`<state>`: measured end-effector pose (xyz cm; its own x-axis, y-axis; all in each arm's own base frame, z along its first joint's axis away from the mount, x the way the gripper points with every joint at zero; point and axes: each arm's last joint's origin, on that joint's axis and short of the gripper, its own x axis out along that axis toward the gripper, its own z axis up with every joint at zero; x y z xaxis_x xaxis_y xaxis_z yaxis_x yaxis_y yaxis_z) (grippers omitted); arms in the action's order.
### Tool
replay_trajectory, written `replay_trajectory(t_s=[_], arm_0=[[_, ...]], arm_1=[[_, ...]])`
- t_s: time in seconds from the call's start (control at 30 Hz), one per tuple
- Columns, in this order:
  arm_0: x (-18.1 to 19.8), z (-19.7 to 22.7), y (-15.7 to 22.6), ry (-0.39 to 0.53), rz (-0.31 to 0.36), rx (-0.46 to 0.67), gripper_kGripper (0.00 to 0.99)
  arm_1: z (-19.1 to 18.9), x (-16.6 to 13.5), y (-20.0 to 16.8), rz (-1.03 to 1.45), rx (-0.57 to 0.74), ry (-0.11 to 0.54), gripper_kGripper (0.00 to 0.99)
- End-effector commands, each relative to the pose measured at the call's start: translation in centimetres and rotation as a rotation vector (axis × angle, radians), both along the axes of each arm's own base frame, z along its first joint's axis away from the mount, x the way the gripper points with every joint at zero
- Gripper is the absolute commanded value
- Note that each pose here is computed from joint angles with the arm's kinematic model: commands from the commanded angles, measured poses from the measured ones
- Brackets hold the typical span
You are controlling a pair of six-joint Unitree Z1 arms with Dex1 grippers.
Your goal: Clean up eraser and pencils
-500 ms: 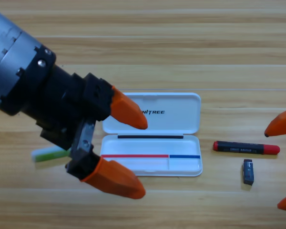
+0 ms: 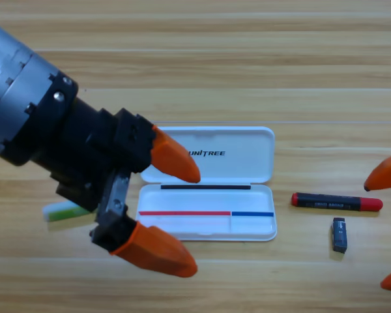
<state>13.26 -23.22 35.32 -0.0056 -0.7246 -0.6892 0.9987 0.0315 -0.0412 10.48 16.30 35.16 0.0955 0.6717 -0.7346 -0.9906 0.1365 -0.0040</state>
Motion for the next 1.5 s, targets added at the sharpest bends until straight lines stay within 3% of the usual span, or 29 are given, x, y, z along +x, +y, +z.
replay_trajectory(t_s=[0.03,0.27,0.43,0.53,0.6,0.7,0.73,0.8,0.97,1.23,1.5], arm_0=[[-0.2,-1.5,-0.6,0.000,-0.008,0.045,0.962],[-0.1,-1.8,-0.4,-0.015,0.006,0.060,0.963],[-0.1,-1.7,-0.4,-0.017,0.009,0.058,0.963],[-0.1,-1.7,-0.4,-0.017,0.009,0.058,0.963],[-0.1,-1.5,-0.3,-0.029,0.014,0.059,0.963],[-0.3,-0.6,0.3,-0.070,0.020,0.064,0.966],[-0.3,-0.2,0.4,-0.089,0.024,0.083,0.968],[0.0,0.6,0.7,-0.150,0.036,0.136,0.968],[1.6,2.4,1.2,-0.306,0.147,0.342,0.971],[5.9,3.2,3.3,-0.283,0.195,0.539,0.977],[11.4,-1.1,3.7,-0.155,0.253,0.719,0.988]], arm_1=[[-0.2,-0.9,-0.3,0.009,0.027,-0.004,0.989],[0.4,-0.3,-1.1,-0.146,-0.033,-0.056,0.988],[0.7,2.8,-0.3,-0.632,-0.105,-0.071,0.988],[-0.5,4.5,-0.1,-0.698,-0.167,-0.028,0.986],[-1.8,5.6,0.6,-0.719,-0.220,0.021,0.988],[-4.3,7.7,2.1,-0.817,-0.281,0.210,0.989],[-5.2,8.6,2.4,-0.856,-0.310,0.238,0.989],[-7.1,9.8,3.0,-0.925,-0.357,0.312,0.989],[-11.6,12.3,4.1,-1.135,-0.441,0.493,0.990],[-15.4,13.9,5.1,-1.287,-0.496,0.663,0.963],[-17.0,14.8,5.5,-1.368,-0.481,0.685,0.933]])
